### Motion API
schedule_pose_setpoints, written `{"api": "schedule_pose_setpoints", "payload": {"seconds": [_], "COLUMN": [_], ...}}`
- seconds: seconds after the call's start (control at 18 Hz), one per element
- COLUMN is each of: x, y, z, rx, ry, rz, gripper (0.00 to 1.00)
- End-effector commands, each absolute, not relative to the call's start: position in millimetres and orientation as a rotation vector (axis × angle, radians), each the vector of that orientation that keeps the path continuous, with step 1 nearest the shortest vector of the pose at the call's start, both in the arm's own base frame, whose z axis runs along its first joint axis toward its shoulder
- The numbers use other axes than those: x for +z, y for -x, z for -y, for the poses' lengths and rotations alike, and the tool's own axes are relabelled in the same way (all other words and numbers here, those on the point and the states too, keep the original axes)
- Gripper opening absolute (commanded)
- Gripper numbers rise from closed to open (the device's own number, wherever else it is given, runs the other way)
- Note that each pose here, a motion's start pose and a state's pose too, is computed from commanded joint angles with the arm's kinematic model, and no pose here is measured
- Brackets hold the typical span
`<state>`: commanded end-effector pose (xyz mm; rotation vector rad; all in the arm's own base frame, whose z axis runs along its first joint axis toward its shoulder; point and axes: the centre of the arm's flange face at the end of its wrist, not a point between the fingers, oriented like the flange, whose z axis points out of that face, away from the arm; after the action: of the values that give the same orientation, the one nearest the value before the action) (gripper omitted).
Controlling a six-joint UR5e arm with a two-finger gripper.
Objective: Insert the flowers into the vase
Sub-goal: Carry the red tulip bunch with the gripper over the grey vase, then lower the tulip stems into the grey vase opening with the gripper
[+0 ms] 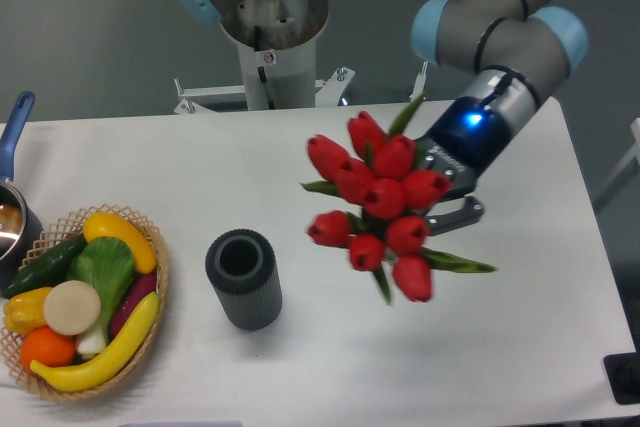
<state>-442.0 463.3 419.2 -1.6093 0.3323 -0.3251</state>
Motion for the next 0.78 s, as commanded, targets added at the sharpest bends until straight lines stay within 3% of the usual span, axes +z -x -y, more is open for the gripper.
{"api": "schedule_pose_setpoints", "payload": {"seconds": [0.28,0.78], "x": [417.0,411.6], "y": [413.9,372.3], "z": [-472.0,-476.6], "rx": [-0.400,-0.427], "ry": [1.513,1.503], "rz": [-0.351,-0.388], "gripper": [0.25,0.26]}}
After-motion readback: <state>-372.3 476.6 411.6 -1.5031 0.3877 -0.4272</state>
